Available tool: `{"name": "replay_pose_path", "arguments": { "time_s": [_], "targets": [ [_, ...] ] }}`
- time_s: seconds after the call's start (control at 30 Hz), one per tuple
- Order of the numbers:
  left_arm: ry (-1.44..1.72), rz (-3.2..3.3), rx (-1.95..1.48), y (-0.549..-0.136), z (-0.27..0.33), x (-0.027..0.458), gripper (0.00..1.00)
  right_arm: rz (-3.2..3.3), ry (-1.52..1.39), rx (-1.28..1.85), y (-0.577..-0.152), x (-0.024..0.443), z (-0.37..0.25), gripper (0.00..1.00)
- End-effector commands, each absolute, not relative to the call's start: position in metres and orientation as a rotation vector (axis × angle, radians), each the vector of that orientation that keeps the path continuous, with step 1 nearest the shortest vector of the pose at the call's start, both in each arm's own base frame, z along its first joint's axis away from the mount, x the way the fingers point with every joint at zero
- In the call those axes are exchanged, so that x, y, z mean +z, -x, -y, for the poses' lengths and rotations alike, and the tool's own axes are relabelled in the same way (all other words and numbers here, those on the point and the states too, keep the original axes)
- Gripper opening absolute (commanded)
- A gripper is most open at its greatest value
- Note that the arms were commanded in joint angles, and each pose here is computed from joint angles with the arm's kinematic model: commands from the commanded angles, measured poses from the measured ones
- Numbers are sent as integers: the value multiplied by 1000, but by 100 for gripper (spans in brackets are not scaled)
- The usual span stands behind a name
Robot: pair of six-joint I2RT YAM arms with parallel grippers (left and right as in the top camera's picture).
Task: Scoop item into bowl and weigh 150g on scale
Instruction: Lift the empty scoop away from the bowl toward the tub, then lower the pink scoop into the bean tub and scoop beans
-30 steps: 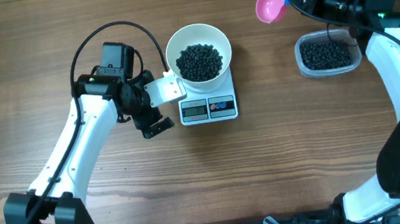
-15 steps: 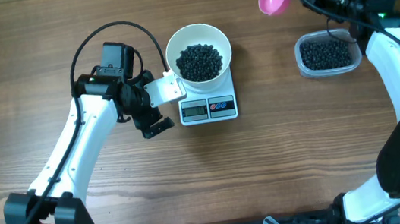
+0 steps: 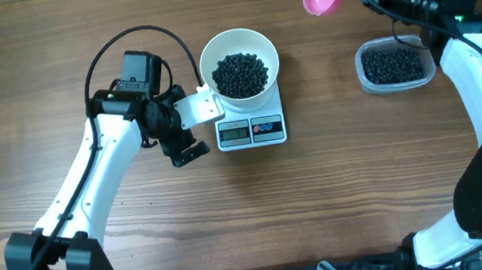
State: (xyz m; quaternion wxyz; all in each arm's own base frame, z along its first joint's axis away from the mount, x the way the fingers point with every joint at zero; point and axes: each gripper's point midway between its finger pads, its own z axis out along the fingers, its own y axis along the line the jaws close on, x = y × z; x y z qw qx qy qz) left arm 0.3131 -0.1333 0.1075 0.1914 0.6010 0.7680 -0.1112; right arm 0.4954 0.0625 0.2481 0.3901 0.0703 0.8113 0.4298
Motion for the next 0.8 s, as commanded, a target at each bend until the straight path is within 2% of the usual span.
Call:
{"name": "replay_pose_path", "arguments": {
  "time_s": [0.0, 0.1, 0.3, 0.5, 0.6, 0.77],
  "targets": [
    [-1708, -2119, -316, -314, 137, 112, 100, -2053, -36, 1303, -476, 259, -90, 4],
    [-1708, -2119, -316, -314, 137, 112, 100, -2033, -51, 1306, -472, 275, -89, 4],
    [-1708, -2119, -316, -314, 137, 112, 100, -1975, -155, 1088, -471, 319, -54, 4],
    [-1708, -2119, -316, -314, 137, 112, 100, -2119, -361, 766, -444, 294, -2, 4],
    [-1708, -2119, -316, -314, 137, 112, 100, -2156, -365, 597, -434, 289, 21, 4],
    [-1708, -2119, -316, -314, 137, 112, 100, -2329, -321, 238, -410, 252, 61, 4]
  ]
}}
